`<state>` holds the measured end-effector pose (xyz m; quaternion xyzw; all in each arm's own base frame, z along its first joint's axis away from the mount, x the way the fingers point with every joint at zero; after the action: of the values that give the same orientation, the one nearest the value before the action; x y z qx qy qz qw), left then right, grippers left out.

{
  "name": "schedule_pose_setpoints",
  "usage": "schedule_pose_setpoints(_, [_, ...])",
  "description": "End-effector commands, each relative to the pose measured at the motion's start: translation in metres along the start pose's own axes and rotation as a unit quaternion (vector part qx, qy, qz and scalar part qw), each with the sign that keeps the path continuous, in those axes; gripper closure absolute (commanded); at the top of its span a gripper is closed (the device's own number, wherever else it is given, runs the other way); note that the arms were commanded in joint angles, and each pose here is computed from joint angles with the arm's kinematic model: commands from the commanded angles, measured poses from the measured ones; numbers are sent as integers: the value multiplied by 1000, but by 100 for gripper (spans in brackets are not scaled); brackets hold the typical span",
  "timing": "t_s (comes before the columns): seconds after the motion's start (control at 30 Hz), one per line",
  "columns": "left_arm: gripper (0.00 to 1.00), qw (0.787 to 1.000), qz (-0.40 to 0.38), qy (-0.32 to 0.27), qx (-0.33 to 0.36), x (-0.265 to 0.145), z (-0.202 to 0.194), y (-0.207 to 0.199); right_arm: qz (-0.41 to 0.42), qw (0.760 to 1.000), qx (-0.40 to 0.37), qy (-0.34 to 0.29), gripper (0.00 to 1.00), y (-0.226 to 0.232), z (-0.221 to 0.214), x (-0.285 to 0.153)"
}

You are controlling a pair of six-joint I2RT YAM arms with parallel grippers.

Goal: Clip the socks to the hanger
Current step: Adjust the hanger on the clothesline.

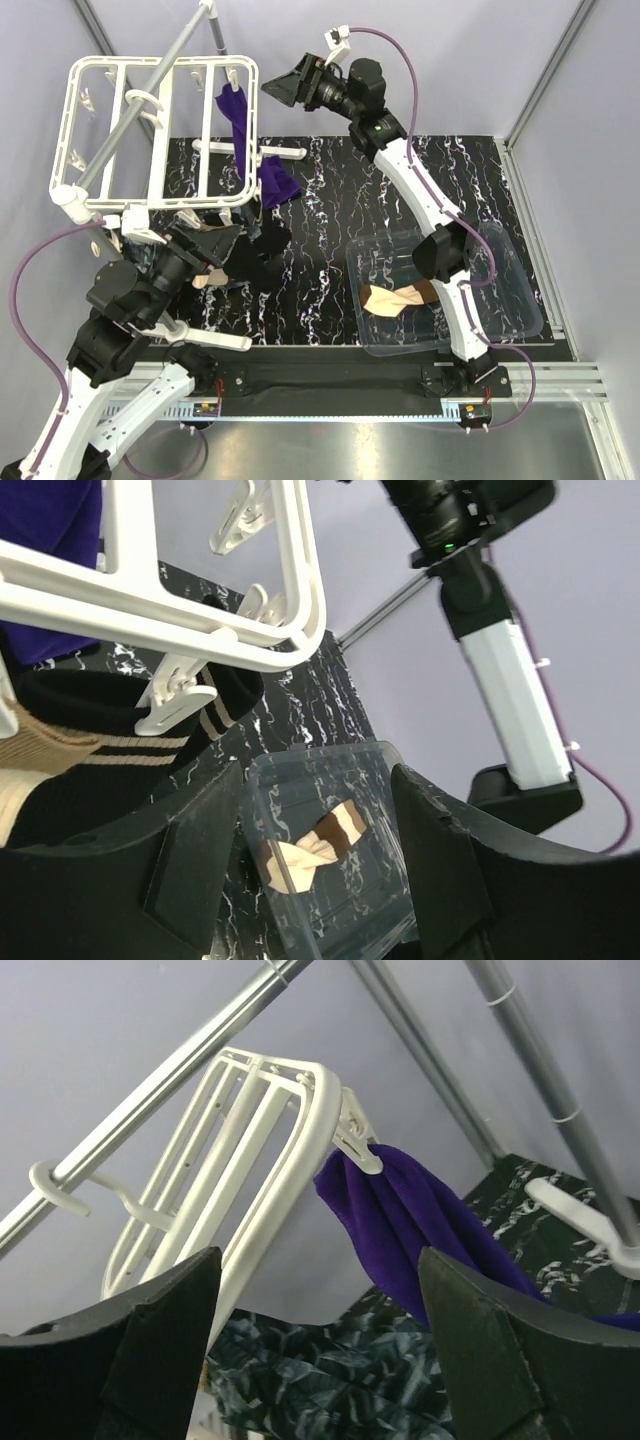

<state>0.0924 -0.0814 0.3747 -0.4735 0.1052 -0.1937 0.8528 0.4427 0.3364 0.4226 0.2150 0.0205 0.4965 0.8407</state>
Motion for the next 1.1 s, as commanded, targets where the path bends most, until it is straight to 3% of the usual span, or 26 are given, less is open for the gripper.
schedule_pose_setpoints(0.0, [34, 998, -60, -11, -9, -6, 11, -24, 79, 996, 32, -27, 15, 21, 13, 2])
schedule_pose_setpoints(0.43, [33, 998, -56, -9, -9, -8, 11, -22, 133, 988, 73, -37, 24, 38, -8, 21])
schedule_pose_setpoints(0.63, [34, 998, -60, -12, -10, -13, 13, -25, 132, 987, 90, -29, 36, 42, -23, 29])
schedule_pose_setpoints(0.8, [34, 998, -56, -24, -5, -21, 18, -27, 142, 985, 93, -35, 58, 55, -25, 27])
schedule_pose_setpoints(1.07, [34, 998, -47, -29, -7, -28, 17, -21, 123, 983, 119, -70, 74, 91, -20, 10])
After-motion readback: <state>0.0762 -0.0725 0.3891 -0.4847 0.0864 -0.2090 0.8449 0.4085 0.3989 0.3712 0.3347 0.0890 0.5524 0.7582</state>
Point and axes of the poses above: each gripper's point midway between its finger pads, its own x axis out along the fingers, its own y axis along the line the jaws close on, z = x × y, the point moved 10 cm from there along -x, back along the fingers, and after that the axes turned 14 degrees about -x, right-handed, at the moved point
